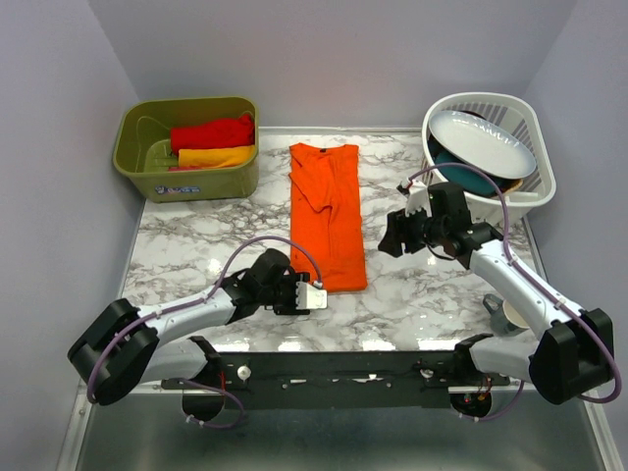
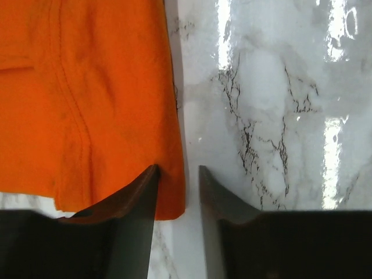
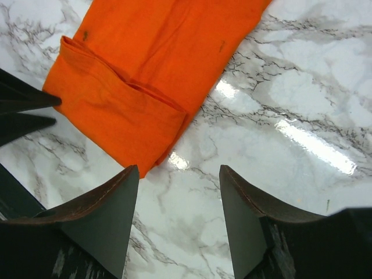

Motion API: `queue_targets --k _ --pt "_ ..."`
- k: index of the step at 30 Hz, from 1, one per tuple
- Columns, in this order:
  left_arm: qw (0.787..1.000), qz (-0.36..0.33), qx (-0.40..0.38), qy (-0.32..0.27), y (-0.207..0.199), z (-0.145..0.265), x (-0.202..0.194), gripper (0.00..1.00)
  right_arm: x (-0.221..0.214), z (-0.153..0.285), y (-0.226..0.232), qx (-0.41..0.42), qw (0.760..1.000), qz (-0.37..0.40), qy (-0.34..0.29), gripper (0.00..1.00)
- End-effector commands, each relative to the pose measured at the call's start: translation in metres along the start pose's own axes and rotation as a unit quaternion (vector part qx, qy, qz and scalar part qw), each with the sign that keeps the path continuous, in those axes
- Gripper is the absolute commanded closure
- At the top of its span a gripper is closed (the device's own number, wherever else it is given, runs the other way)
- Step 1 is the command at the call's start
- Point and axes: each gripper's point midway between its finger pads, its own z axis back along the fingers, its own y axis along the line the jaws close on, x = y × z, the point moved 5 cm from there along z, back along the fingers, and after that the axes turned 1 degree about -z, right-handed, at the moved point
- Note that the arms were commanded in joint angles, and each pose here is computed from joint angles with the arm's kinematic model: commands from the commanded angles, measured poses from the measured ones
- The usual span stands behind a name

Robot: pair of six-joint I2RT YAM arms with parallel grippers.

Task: Roll the t-shirts
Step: Roll the T-shirt to the center of the board.

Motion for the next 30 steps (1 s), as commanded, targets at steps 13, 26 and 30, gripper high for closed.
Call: queue_targets --k 13,26,30 --pt "0.978 0.138 -0.156 -0.008 0.000 0.008 0.015 1.00 -0.052 -0.017 0.089 0.211 0.858 0.463 -0.070 0.30" --pt "0.943 0.229 -0.235 -0.059 0.027 0.027 0.025 1.00 -0.080 -0.059 0.109 0.194 0.828 0.523 -0.045 0.28" --pt "0.933 0.236 -0.266 -0.061 0.026 0.031 0.024 1.00 -0.075 -0.068 0.113 0.176 0.823 0.537 -0.059 0.28"
